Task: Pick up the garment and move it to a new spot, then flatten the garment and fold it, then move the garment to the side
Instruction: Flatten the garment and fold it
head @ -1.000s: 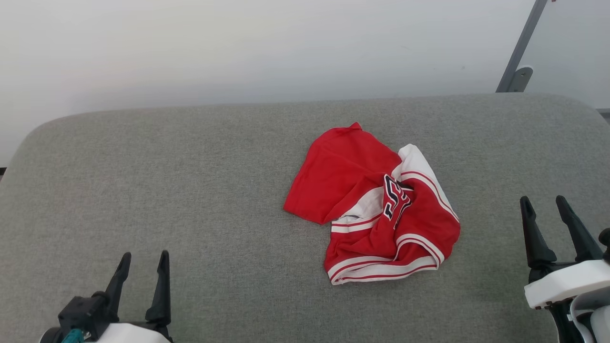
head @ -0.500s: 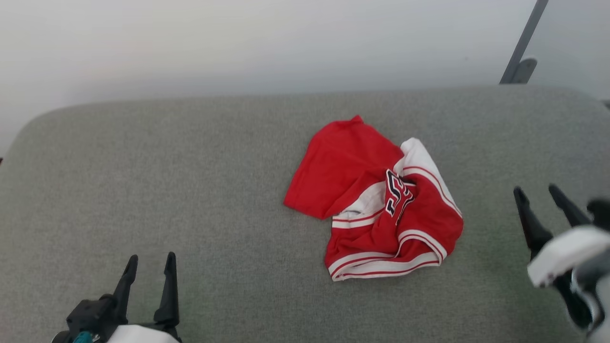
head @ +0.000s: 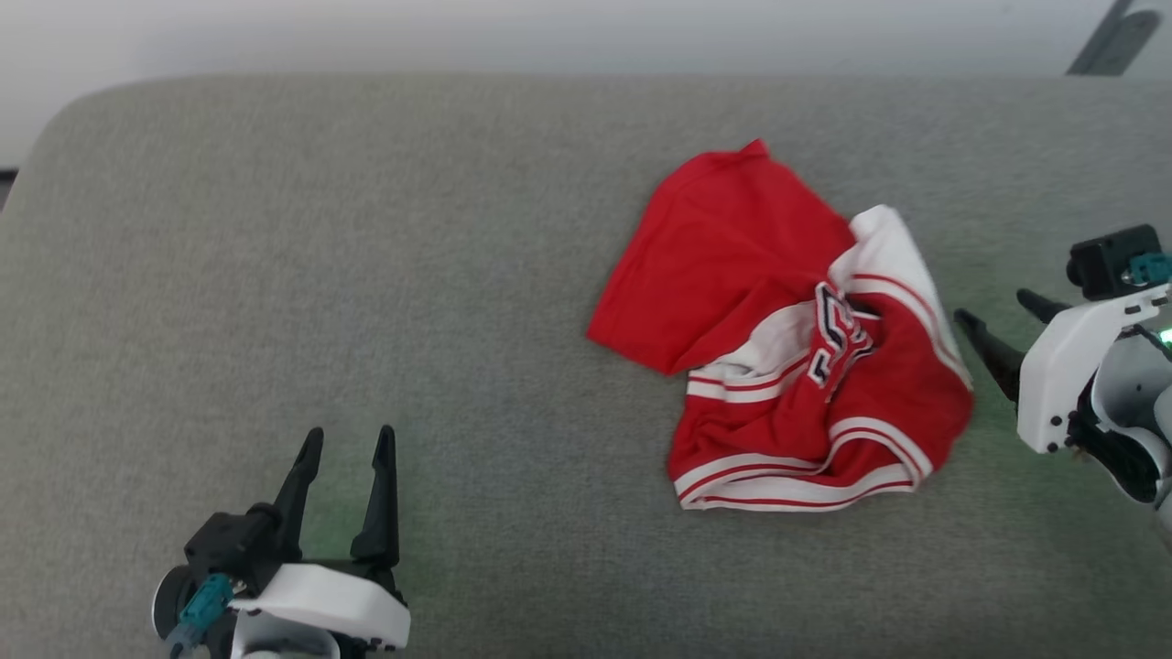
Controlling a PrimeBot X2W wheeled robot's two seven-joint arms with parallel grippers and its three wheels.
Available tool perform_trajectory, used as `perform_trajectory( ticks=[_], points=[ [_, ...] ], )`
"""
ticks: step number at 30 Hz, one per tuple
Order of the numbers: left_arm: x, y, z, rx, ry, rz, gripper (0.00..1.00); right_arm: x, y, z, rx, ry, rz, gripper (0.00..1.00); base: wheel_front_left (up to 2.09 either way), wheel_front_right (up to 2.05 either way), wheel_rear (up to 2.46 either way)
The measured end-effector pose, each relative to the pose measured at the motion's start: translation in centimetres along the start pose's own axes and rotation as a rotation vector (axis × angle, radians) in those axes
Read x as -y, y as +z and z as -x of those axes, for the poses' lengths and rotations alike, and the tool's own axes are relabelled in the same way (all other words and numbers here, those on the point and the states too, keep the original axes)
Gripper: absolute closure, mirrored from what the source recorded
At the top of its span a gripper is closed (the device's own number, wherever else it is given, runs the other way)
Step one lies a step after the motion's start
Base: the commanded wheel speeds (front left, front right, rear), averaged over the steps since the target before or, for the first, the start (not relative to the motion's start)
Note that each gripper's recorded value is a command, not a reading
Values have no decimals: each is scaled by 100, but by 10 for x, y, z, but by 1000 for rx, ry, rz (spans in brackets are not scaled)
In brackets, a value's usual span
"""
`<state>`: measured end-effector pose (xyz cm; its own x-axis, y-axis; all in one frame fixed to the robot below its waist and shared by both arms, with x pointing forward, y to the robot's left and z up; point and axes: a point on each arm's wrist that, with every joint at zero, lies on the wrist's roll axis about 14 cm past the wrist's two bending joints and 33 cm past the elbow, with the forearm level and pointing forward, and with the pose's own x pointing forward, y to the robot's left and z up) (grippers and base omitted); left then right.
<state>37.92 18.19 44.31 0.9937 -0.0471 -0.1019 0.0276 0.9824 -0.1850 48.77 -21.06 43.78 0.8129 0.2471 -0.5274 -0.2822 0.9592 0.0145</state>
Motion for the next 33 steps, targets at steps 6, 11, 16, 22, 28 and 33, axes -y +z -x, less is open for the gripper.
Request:
perform_trajectory(
  ticks=[6,11,16,22,28,33],
  points=[
    [-9,-10,-3,-28,31,6,0,-15,-40,-19,-195,72,8,0,0,0,0],
    [-10,-13,-7,-37,34,8,0,-22,-53,-21,-275,118,18,0,0,0,0],
    [-7,-13,-15,-35,25,11,0,-25,-58,-23,-316,147,35,100,0,0,0],
    [-3,-15,-23,-36,13,14,0,-22,-56,-27,-305,151,29,100,0,0,0],
    [1,-9,-27,-20,1,16,0,43,-30,-19,-140,-44,-49,100,0,0,0],
    [6,-7,-23,-13,-9,21,0,79,-36,2,-39,-183,-181,100,0,0,0]
  ],
)
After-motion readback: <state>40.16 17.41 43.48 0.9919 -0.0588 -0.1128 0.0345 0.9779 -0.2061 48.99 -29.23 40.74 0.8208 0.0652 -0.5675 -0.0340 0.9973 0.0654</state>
